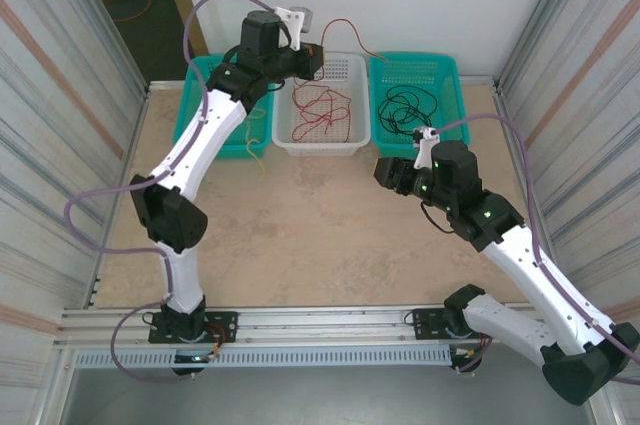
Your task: Untangle the cables
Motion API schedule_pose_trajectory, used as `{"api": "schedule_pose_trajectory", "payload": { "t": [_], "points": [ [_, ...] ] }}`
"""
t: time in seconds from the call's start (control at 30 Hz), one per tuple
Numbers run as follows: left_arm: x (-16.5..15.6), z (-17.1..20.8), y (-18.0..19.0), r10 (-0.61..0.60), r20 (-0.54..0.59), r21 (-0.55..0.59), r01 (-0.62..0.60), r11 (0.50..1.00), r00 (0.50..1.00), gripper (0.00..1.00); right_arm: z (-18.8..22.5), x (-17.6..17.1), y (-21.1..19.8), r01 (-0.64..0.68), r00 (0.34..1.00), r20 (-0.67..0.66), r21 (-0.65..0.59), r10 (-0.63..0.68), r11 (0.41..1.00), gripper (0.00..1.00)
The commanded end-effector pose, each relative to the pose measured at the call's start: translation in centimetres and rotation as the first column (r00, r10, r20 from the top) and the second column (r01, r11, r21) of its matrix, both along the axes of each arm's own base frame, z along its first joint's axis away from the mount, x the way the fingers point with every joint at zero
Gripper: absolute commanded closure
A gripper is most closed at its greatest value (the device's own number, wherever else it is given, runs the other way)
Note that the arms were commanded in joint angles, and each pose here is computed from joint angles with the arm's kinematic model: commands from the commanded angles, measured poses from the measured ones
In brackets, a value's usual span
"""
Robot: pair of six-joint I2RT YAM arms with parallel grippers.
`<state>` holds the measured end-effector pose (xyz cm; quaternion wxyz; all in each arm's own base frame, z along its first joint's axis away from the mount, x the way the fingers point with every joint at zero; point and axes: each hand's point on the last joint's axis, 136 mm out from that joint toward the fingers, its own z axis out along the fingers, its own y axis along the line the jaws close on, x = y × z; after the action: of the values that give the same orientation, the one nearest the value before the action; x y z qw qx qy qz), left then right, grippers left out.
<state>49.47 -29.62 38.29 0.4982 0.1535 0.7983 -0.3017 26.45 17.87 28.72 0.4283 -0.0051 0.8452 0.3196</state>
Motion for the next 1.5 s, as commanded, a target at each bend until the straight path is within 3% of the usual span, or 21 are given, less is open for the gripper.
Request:
{"api": "schedule_pose_trajectory", "payload": {
  "t": [0.0, 0.27, 0.37, 0.6, 0.83, 1.03, 1.17, 1.2, 1.27, 1.4, 1.43, 1.47],
  "points": [
    [2.4, -0.3, 1.1, 0.076, 0.011, -0.013, -0.075, 0.997, 0.997, 1.00, 0.5, -0.2, -0.6, 0.021, 1.000, 0.012, -0.015, -0.021, 1.000, 0.50],
    [5.3, -4.2, 1.7, 0.147, -0.104, -0.057, -0.153, 0.987, 0.984, 1.00, 0.3, -0.2, -1.1, 0.040, 0.999, 0.003, -0.045, -0.040, 0.998, 0.50],
    [6.3, -7.1, 1.6, 0.162, -0.179, -0.058, -0.175, 0.983, 0.970, 0.80, 0.2, -0.2, -1.1, 0.041, 0.999, 0.002, -0.050, -0.041, 0.998, 0.50],
    [6.5, -8.4, 2.3, 0.197, -0.230, -0.097, -0.224, 0.970, 0.953, 0.62, 0.6, -0.1, -1.5, 0.050, 0.999, 0.013, -0.065, -0.049, 0.997, 0.49],
    [3.7, -4.5, 4.1, 0.204, -0.124, -0.107, -0.218, 0.970, 0.971, 0.58, 1.6, 0.1, -2.5, 0.081, 0.996, 0.040, -0.088, -0.078, 0.993, 0.48],
    [-1.2, -3.2, 7.0, 0.213, -0.032, -0.016, -0.213, 0.977, 0.977, 0.55, 2.0, 0.4, -4.4, 0.153, 0.988, 0.053, -0.103, -0.148, 0.983, 0.47],
    [-5.3, -2.9, 10.3, 0.252, 0.119, 0.064, -0.260, 0.963, 0.960, 0.42, 3.2, 0.3, -7.1, 0.278, 0.955, 0.136, -0.109, -0.263, 0.954, 0.37],
    [-6.1, -3.1, 11.5, 0.279, 0.152, 0.088, -0.294, 0.952, 0.948, 0.38, 3.4, 0.3, -7.6, 0.303, 0.945, 0.159, -0.107, -0.285, 0.947, 0.25],
    [-7.9, -3.7, 14.1, 0.333, 0.229, 0.154, -0.372, 0.915, 0.915, 0.30, 3.5, 0.2, -9.1, 0.372, 0.915, 0.207, -0.100, -0.347, 0.923, 0.12],
    [-10.1, -6.6, 18.0, 0.399, 0.322, 0.281, -0.489, 0.826, 0.859, 0.15, 2.0, 0.4, -12.4, 0.526, 0.838, 0.241, -0.123, -0.489, 0.841, 0.01],
    [-10.4, -7.9, 19.3, 0.425, 0.352, 0.317, -0.533, 0.785, 0.834, 0.04, 0.5, 0.4, -13.5, 0.577, 0.810, 0.223, -0.141, -0.542, 0.804, 0.01],
    [-10.6, -9.5, 20.4, 0.443, 0.383, 0.356, -0.572, 0.739, 0.810, 0.01, -0.8, 0.5, -14.6, 0.625, 0.776, 0.226, -0.162, -0.588, 0.763, 0.01]
  ]
}}
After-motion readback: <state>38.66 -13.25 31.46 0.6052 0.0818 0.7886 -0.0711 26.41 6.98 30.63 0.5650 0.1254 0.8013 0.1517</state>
